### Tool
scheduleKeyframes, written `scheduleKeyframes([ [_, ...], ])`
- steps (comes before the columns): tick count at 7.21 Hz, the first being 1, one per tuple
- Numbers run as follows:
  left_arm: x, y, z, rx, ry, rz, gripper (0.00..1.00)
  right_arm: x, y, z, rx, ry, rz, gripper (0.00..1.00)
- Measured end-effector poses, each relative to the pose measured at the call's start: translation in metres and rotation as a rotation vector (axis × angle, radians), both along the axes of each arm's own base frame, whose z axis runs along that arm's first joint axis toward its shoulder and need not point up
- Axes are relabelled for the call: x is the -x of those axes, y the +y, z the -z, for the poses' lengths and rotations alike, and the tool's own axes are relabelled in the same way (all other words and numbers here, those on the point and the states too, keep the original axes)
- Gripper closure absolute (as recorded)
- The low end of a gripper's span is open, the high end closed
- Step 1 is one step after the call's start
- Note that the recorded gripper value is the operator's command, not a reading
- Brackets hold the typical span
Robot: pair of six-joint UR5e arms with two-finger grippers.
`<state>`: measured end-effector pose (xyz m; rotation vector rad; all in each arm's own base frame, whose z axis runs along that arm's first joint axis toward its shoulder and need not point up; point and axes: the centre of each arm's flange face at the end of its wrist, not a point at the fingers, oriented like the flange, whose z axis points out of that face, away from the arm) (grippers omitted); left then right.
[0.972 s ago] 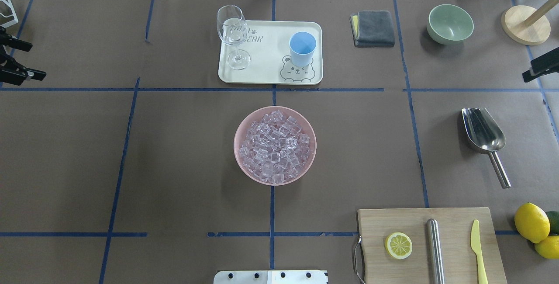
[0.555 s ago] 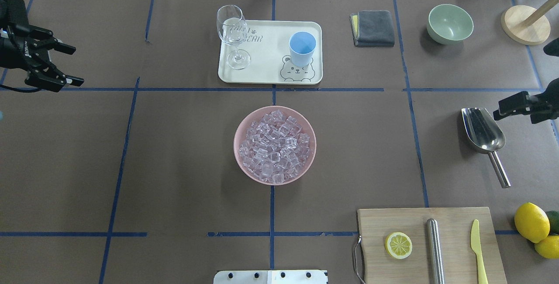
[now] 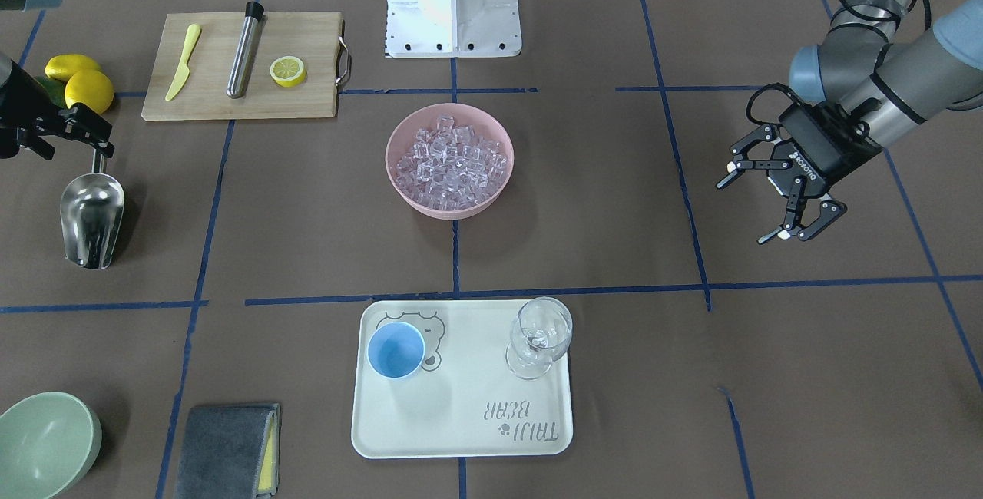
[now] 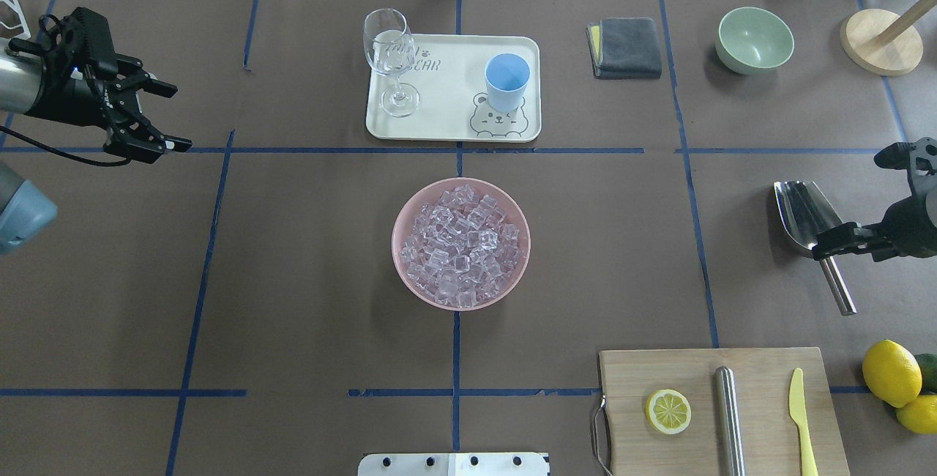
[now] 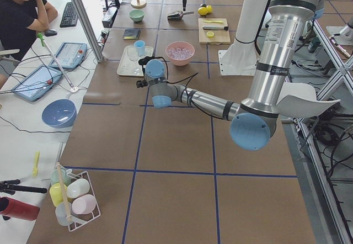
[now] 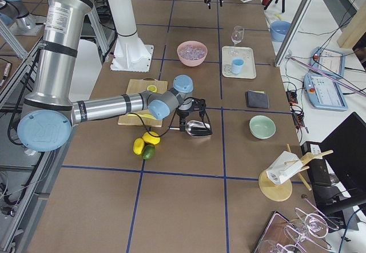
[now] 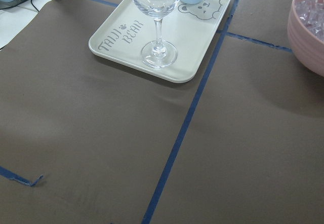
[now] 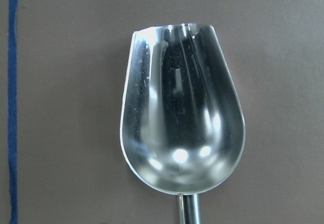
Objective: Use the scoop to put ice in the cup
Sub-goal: 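Move the left gripper toward the tray while the right grasps the scoop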
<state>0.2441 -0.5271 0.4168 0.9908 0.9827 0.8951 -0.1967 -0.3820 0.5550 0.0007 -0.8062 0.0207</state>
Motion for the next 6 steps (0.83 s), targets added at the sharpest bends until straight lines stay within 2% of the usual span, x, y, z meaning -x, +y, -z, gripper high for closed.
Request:
scheduleKeyframes([
  [4,-0.001,0.002,0.004,-0.01,0.005,0.0,0.0,0.028,0.014,-0.02,0.024,0.03,0.069,0.0],
  [5,0.0,0.002,0.005,-0.011,0.006,0.0,0.0,0.032,0.014,-0.023,0.026,0.031,0.076,0.03],
  [6,0.0,0.002,0.005,-0.012,0.006,0.0,0.0,0.035,0.015,-0.026,0.03,0.035,0.081,0.21],
])
